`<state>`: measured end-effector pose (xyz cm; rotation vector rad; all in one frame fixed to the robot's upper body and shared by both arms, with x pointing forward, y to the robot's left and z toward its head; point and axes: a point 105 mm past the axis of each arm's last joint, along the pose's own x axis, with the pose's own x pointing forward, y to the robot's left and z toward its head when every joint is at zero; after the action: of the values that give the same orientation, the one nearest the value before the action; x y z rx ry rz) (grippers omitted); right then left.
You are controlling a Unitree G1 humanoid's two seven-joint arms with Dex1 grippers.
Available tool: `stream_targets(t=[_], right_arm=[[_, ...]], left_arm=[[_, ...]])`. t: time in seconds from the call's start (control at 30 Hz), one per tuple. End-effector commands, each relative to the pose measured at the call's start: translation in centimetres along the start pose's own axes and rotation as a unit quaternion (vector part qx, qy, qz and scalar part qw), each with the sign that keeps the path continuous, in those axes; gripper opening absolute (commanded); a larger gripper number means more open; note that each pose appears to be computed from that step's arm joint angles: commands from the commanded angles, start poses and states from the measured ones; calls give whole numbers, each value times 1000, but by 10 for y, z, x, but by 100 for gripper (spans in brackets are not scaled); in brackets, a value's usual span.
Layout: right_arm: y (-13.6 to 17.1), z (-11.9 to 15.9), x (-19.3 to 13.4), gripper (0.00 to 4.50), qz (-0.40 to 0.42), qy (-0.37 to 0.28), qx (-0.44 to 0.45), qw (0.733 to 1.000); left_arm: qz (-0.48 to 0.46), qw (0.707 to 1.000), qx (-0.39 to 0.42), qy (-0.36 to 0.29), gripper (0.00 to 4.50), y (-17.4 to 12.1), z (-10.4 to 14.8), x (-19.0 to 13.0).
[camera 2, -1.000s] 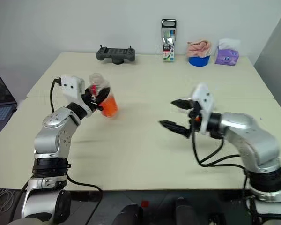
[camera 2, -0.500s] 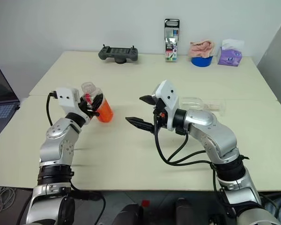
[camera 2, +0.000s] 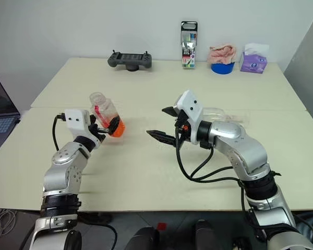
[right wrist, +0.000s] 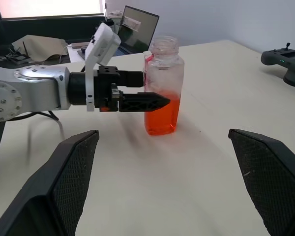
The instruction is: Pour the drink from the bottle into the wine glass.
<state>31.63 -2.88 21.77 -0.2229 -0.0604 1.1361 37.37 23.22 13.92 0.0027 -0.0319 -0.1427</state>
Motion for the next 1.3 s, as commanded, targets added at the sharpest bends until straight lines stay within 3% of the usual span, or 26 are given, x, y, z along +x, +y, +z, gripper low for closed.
stream_targets(t=[0.03, 0.33, 0.43, 0.5, 0.67, 0.8, 1.07, 1.17, 1.3], right_arm=[[-17, 6, -15, 450, -34, -6, -28, 999], [-77, -33, -79, 450, -165, 95, -94, 977], [-114, -56, -119, 450, -239, 218, -215, 921], [-132, -64, -130, 450, -266, 267, -270, 886], [-150, -84, -131, 450, -267, 321, -332, 846], [-155, -94, -125, 450, -260, 326, -338, 844], [-175, -110, -105, 450, -262, 363, -384, 808], [-179, -119, -104, 388, -261, 385, -391, 794], [-179, -129, -102, 240, -249, 405, -398, 785]], left_arm=[[2, 1000, -4, -19, 447, -3, 9, -14], [-24, 999, -45, 14, 447, -29, -8, -66], [-207, 976, -27, 67, 447, -95, -22, -86], [-284, 956, -23, 74, 447, -126, -19, -86], [-351, 933, 16, 77, 447, -150, -15, -75], [-371, 926, 32, 71, 447, -158, -11, -69], [-383, 922, 31, 52, 447, -174, -2, -61], [-381, 922, 31, 52, 450, -173, -2, -61], [-374, 926, 33, 50, 450, -171, -3, -60]])
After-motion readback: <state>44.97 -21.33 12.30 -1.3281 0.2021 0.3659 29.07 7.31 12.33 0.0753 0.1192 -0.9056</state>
